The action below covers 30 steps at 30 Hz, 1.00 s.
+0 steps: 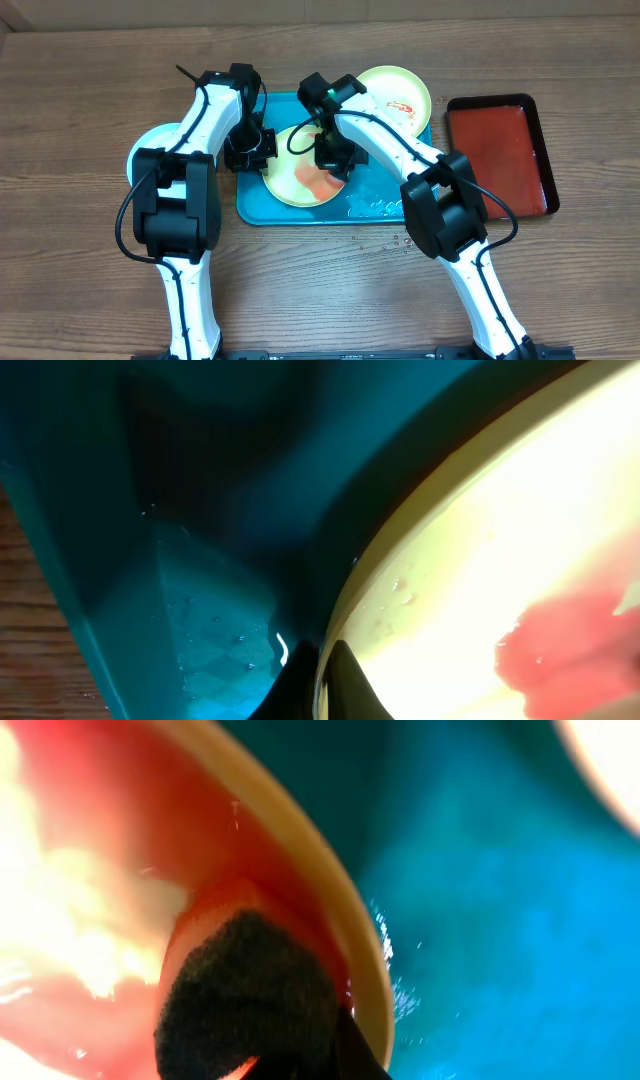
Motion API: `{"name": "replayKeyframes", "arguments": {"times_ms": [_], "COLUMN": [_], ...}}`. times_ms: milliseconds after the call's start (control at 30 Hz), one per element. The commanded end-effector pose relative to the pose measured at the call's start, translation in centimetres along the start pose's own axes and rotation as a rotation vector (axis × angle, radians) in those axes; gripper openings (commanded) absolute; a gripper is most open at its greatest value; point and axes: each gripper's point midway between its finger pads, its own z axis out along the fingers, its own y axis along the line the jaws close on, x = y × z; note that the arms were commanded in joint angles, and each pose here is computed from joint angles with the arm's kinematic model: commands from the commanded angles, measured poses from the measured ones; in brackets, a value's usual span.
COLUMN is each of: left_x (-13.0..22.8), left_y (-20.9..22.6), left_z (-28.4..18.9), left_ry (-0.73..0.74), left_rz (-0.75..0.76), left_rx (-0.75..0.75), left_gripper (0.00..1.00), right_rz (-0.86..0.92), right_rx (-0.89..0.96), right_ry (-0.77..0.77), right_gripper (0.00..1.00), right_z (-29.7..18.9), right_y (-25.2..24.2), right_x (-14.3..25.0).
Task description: Clean dirty plates on tray and stack at the side
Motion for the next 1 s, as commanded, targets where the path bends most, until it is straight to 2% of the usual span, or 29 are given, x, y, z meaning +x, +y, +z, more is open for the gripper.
{"name": "replayKeyframes", "arguments": {"times_ms": [0, 267, 467, 600, 733, 900, 967], "left_x": [-0.3, -0.3, -0.4, -0.5, -0.5, -0.6, -0.5], "left_y": [0.7, 0.7, 0.7, 0.6, 0.6, 0.7, 0.8], "left_z": [0.5, 0.5, 0.5, 0.5, 0.5, 0.5, 0.5], "left_ry": [-0.006, -0.006, -0.009, -0.017, -0.016, -0.017, -0.016], "left_rz": [0.007, 0.007, 0.008, 0.009, 0.009, 0.03, 0.051], "left_rx": [-0.037, -0.037, -0.035, -0.033, -0.033, -0.038, -0.042], "left_gripper": [0.04, 0.04, 0.04, 0.04, 0.04, 0.04, 0.04], "right_rz": [0.041, 0.01, -0.102, -0.136, -0.152, -0.133, -0.123], "right_rx": [0.098, -0.293, -0.382, -0.352, -0.304, -0.264, -0.27], "right_ry": [-0.065, -0.088, 0.007, 0.156, 0.212, 0.101, 0.019], "right_gripper": [0.04, 0.04, 0.04, 0.04, 0.04, 0.04, 0.04], "right_z": [2.5, 2.0, 1.6, 1.7, 1.1, -2.8, -6.0], "right_y": [-2.3, 5.9, 8.6, 7.4, 5.9, 3.7, 2.6], "right_x": [-2.3, -4.0, -0.8, 2.7, 4.2, 2.3, 1.2]}}
